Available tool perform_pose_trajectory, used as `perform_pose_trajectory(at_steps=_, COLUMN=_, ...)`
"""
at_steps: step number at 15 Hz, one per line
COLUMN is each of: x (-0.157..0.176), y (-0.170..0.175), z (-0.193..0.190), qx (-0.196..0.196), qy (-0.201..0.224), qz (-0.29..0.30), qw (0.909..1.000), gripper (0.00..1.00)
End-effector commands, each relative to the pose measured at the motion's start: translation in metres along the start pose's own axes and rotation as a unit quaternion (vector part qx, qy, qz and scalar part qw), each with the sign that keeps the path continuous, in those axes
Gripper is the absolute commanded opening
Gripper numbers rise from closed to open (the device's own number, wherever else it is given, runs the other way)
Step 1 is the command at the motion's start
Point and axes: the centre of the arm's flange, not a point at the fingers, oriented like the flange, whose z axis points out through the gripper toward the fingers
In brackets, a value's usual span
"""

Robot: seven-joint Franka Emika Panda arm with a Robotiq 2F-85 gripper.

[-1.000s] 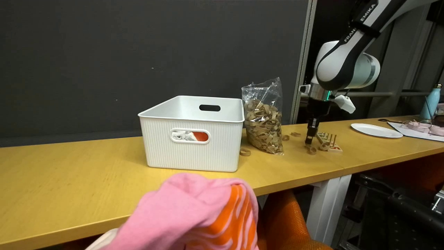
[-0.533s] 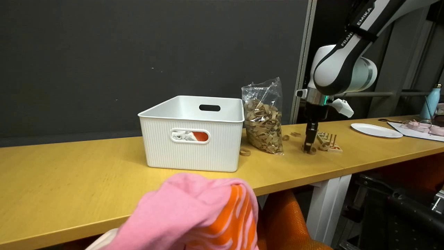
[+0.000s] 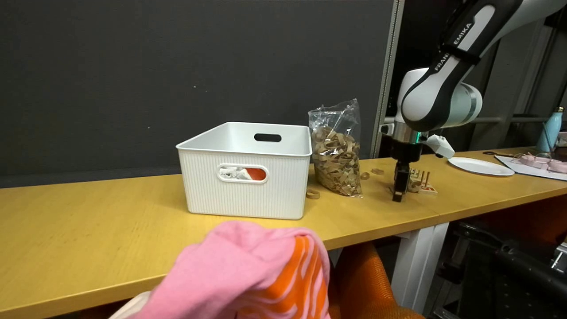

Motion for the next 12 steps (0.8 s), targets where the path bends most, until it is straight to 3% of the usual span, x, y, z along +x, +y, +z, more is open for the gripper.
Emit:
perform_pose_trajectory(at_steps=1, x=0.001, y=0.004, z=0.001, qx=0.000, qy=-0.002, qz=0.006, qw=1.0000, gripper=0.55)
perform_pose_trajectory(at_steps=8, x=0.000, y=0.007, z=-0.008, qx=-0.009, qy=0.003, qz=0.010, qw=0.9999, gripper=0.04)
perform_pose_trajectory(at_steps=12, x=-0.001, y=0.007, z=-0.018, qx=-0.014, qy=0.005, qz=0.015, qw=0.9998, gripper=0.00)
